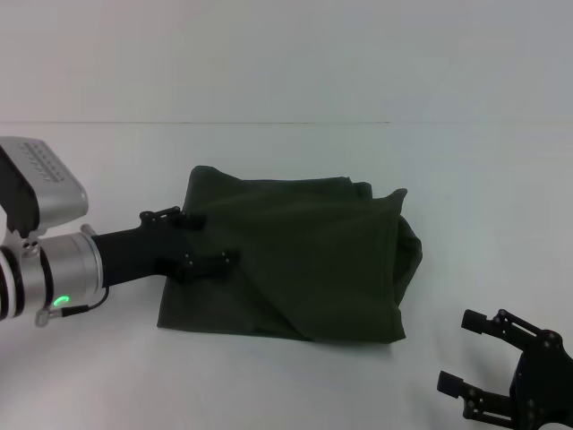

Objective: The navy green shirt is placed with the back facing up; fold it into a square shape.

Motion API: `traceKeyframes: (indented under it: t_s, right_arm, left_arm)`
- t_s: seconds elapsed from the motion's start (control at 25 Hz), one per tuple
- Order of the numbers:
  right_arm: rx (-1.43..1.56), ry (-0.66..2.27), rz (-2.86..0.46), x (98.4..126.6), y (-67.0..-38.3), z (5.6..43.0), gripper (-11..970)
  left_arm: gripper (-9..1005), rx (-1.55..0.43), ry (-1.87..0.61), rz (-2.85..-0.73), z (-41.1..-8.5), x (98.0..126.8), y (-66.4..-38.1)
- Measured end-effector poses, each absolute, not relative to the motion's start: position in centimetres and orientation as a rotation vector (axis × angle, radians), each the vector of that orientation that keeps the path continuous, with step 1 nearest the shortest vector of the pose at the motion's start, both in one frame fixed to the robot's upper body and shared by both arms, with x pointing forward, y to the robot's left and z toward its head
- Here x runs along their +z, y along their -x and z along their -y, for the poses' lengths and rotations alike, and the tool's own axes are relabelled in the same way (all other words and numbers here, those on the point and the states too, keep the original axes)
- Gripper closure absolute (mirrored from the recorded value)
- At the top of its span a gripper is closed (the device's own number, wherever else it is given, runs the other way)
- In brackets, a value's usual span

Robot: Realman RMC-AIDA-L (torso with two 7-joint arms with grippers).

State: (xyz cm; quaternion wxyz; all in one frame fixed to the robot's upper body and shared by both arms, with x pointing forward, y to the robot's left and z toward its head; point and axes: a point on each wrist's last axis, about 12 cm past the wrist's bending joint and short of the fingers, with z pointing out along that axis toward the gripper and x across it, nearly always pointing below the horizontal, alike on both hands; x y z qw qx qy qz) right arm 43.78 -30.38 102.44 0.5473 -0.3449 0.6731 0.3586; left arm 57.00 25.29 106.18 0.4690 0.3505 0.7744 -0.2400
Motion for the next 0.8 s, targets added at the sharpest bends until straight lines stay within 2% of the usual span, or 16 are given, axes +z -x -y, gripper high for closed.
traceKeyframes:
  t_s: [0.44,0.8]
  right_arm:
    - [0.852,0.808,-1.598,102.5,-44.0,30.4,60]
    - [0.889,0.652,-1.611,103.2,-45.0,30.7,61]
  left_arm:
    - [193,-0.592,-0.912,-1.934,-24.0,104.8,-56.5]
    - [191,-0.857,-0.866,-1.709,-24.9,108.3,-54.7]
